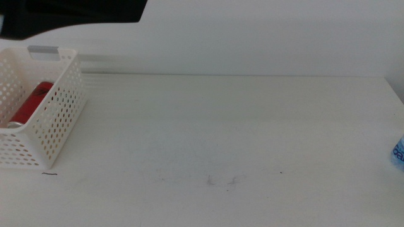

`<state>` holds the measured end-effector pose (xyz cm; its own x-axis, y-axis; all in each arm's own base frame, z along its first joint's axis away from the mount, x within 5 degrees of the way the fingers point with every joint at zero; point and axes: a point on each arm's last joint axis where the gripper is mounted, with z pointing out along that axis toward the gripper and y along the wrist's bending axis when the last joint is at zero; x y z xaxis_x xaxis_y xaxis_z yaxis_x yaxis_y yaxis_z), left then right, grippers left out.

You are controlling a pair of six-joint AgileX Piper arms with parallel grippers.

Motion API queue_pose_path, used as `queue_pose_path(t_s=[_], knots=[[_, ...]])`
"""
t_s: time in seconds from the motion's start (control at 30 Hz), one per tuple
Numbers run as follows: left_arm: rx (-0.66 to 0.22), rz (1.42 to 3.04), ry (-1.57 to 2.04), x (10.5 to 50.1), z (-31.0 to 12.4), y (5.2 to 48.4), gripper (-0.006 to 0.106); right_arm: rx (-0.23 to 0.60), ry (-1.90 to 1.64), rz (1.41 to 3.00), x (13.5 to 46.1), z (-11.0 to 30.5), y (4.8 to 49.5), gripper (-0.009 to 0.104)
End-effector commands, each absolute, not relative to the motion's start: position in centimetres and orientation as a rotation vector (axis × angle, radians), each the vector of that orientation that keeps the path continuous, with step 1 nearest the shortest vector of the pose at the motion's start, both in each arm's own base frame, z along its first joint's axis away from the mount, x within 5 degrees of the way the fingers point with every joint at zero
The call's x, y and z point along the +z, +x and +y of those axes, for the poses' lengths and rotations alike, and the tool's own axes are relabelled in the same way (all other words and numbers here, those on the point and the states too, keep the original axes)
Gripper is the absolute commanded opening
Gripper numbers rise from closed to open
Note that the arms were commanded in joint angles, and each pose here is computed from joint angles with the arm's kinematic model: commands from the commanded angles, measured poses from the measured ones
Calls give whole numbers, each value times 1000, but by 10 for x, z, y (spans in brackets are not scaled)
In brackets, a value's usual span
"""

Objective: Use arms to grab the bottles and put them into the dustbin to the left of the table.

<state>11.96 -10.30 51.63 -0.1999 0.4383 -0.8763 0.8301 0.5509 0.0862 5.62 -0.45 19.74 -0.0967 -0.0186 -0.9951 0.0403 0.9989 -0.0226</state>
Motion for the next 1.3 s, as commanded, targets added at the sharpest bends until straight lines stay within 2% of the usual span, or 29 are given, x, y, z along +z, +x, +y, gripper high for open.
queue_pose_path(t_s=[0.0, 0.13, 0.23, 0.57, 0.8, 1.0, 1.17, 1.27], knots=[[-513, 1818, 1043, 517, -103, 117, 94, -65, -2, 1636, 199, -4, 56, 93], [-513, 1818, 1043, 517, -103, 117, 94, -80, -18, 1623, 201, -4, 56, 93], [-513, 1818, 1043, 517, -103, 117, 94, -52, -6, 1610, 202, -3, 58, 93], [-513, 1818, 1043, 517, -103, 117, 94, 35, -47, 1730, 198, 5, 86, 93], [-513, 1818, 1043, 517, -103, 117, 94, -16, -141, 1800, 189, 6, 109, 93], [-513, 1818, 1043, 517, -103, 117, 94, 21, -169, 1787, 182, 10, 129, 93], [-513, 1818, 1043, 517, -103, 117, 94, 54, -12, 1838, 169, 5, 142, 93], [-513, 1818, 1043, 517, -103, 117, 94, 0, 42, 1834, 165, -1, 149, 93]])
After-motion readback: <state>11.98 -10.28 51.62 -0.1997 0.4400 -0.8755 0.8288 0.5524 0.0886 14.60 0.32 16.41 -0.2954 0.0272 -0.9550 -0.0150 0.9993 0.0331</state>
